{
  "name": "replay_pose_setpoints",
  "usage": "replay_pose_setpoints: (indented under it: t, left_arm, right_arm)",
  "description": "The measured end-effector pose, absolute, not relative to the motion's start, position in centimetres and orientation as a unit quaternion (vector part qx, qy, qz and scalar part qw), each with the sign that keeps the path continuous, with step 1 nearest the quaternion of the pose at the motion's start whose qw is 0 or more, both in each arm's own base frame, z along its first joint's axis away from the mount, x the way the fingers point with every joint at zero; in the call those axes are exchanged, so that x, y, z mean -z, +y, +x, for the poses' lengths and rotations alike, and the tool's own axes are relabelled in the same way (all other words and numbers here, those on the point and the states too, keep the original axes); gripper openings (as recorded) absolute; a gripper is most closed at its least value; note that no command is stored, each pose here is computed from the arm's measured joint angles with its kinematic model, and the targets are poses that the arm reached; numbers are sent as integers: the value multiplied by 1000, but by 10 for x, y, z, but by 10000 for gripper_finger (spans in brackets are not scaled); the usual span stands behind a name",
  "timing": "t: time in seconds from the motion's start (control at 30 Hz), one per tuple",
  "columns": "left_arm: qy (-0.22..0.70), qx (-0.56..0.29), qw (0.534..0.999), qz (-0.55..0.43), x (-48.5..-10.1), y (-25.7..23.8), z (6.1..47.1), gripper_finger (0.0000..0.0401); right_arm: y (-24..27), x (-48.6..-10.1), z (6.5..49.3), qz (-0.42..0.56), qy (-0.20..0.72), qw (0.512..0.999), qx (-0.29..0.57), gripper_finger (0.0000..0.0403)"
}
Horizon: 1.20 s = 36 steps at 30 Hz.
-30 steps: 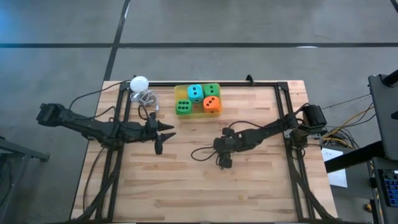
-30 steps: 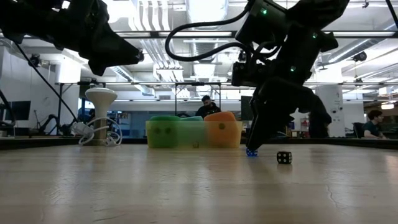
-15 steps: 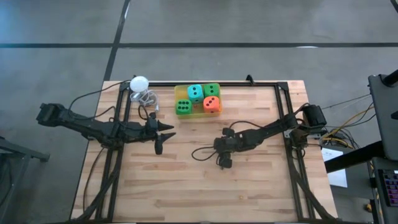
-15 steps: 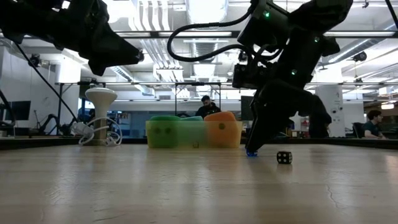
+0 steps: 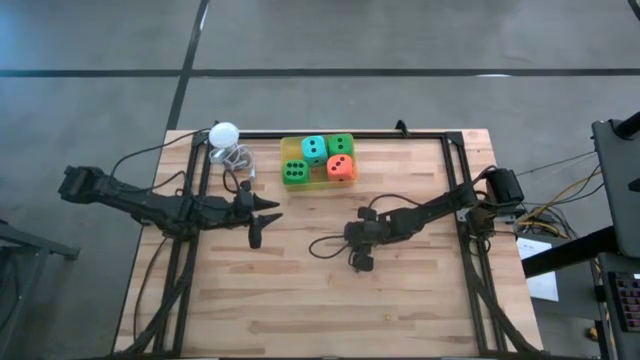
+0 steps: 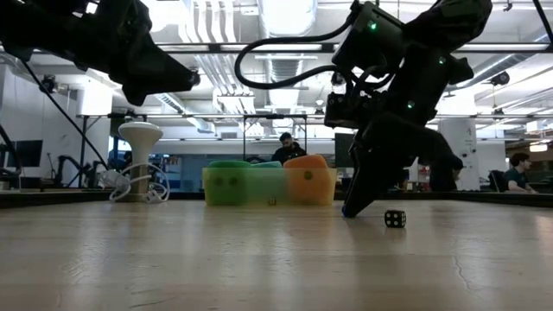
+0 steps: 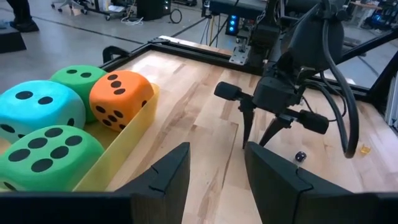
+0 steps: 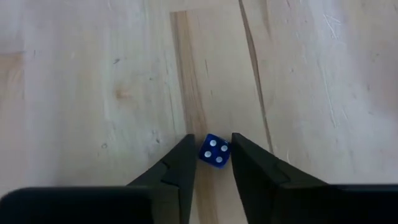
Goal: Pick & Place Dice
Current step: Put the blue small die into the yellow bin
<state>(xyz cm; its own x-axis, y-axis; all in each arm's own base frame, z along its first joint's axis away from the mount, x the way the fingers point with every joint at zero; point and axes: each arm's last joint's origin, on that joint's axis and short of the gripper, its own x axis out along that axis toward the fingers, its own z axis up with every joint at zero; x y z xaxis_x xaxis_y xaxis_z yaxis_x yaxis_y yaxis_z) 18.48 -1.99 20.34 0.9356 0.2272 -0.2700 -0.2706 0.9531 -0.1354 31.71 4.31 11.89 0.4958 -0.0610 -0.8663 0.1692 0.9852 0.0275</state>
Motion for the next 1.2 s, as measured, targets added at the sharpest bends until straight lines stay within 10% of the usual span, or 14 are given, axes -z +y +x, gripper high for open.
replay_pose_setpoints:
  t: [0.2, 1.2]
  left_arm:
    - [129, -125, 981, -68, -203, -20, 185, 159]
    - [168, -54, 983, -54, -215, -25, 189, 159]
  right_arm:
    - [44, -121, 318, 56, 498, 863, 65, 42]
    - [-50, -239, 342, -11, 367, 925, 99, 42]
